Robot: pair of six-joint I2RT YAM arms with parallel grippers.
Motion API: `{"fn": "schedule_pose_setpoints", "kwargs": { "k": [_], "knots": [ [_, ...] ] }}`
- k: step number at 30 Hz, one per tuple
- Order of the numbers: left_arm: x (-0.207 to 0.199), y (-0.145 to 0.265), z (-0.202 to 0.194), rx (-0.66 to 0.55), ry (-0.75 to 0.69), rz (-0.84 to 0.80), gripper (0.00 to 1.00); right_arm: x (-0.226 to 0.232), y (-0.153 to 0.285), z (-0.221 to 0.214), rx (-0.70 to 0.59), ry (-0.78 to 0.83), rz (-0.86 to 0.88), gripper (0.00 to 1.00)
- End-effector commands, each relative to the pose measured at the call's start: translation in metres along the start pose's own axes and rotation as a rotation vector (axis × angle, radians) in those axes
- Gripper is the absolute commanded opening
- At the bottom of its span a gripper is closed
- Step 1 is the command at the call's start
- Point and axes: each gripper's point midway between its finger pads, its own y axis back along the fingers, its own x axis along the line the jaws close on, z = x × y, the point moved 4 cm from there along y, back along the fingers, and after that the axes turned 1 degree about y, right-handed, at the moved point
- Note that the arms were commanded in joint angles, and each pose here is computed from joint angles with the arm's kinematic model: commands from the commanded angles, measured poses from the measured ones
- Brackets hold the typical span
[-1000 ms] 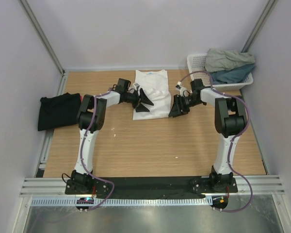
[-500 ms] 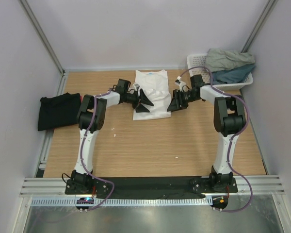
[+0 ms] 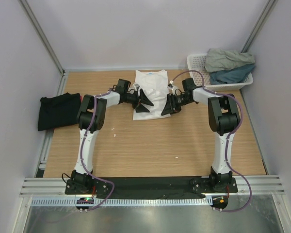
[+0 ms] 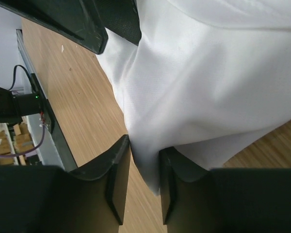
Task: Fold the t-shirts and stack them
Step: Fold the tshirt
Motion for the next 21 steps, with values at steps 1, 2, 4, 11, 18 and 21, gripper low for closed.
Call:
{"fn": "schedule_pose_setpoints", "kwargs": {
  "k": [1,2,4,11,18,21],
  "knots": [
    [-0.004,0.0,-0.003,0.009,-0.017,-0.012,0.57,0.015,0.01,-0.002,-0.016,-0.044,0.046,0.33],
    [-0.005,0.0,-0.004,0.01,-0.019,-0.013,0.57,0.013,0.015,-0.004,-0.02,-0.068,0.04,0.31],
    [-0.005,0.0,-0.004,0.01,-0.017,-0.012,0.57,0.013,0.019,-0.013,-0.019,-0.111,0.038,0.31],
    [-0.004,0.0,-0.003,0.006,-0.017,-0.011,0.57,0.016,0.026,-0.026,-0.02,-0.21,0.068,0.05],
    [-0.007,0.003,-0.005,0.007,-0.02,-0.015,0.57,0.014,0.025,-0.018,-0.033,-0.248,0.1,0.33],
    [-0.024,0.011,-0.005,0.005,-0.038,-0.044,0.57,0.019,0.042,-0.017,-0.025,-0.197,0.042,0.45]
  ]
}}
